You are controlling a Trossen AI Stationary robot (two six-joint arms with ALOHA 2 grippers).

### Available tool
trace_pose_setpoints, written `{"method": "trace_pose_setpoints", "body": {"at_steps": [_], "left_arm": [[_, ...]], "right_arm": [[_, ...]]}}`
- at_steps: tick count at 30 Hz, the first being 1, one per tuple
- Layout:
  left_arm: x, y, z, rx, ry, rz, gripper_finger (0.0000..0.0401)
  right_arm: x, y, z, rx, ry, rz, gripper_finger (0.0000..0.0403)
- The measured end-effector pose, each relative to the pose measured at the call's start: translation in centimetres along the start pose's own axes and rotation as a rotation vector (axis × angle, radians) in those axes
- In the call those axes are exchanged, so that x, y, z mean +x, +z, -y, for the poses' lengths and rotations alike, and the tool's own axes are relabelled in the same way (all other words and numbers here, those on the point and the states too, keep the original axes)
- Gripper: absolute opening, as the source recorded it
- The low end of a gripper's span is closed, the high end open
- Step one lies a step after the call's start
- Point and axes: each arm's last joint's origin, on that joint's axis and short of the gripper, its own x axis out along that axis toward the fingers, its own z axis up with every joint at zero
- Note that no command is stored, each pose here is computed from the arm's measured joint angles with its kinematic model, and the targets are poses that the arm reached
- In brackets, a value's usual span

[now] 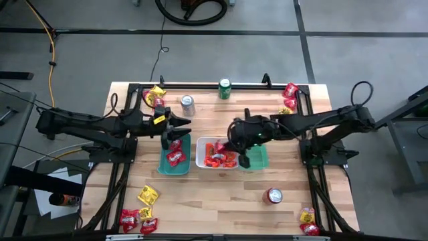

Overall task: Sort candy
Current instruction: Put the red candy into the green bin

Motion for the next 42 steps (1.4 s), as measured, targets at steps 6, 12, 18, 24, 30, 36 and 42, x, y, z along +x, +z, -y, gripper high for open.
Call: {"method": "trace_pose_setpoints", "body": {"at_steps": [6,12,18,24,30,36,42], "left_arm": [[-1.2,3.1,1.9,0.099,-0.072,0.108,0.0216],[-2.7,4.7,2.4,0.178,-0.094,0.179,0.0216],[-3.1,4.8,2.3,0.189,-0.059,0.185,0.0216],[-3.0,4.6,2.2,0.193,-0.053,0.168,0.0216],[-3.0,4.5,2.1,0.188,-0.049,0.154,0.0216],[-3.0,4.4,2.1,0.189,-0.048,0.151,0.0216],[-3.0,4.4,2.1,0.190,-0.046,0.148,0.0216]], "right_arm": [[6.3,0.4,1.3,0.006,-0.006,0.194,0.0002],[13.0,-1.8,2.3,0.058,0.020,0.314,0.0002],[17.3,-4.8,3.0,0.189,0.041,0.330,0.0005],[19.6,-5.8,3.3,0.237,0.042,0.293,0.0051],[21.5,-5.2,3.0,0.160,-0.024,0.111,0.0156],[21.0,-2.9,2.9,0.063,-0.085,0.031,0.0231],[19.9,-0.5,2.6,-0.032,-0.047,-0.112,0.0239]]}}
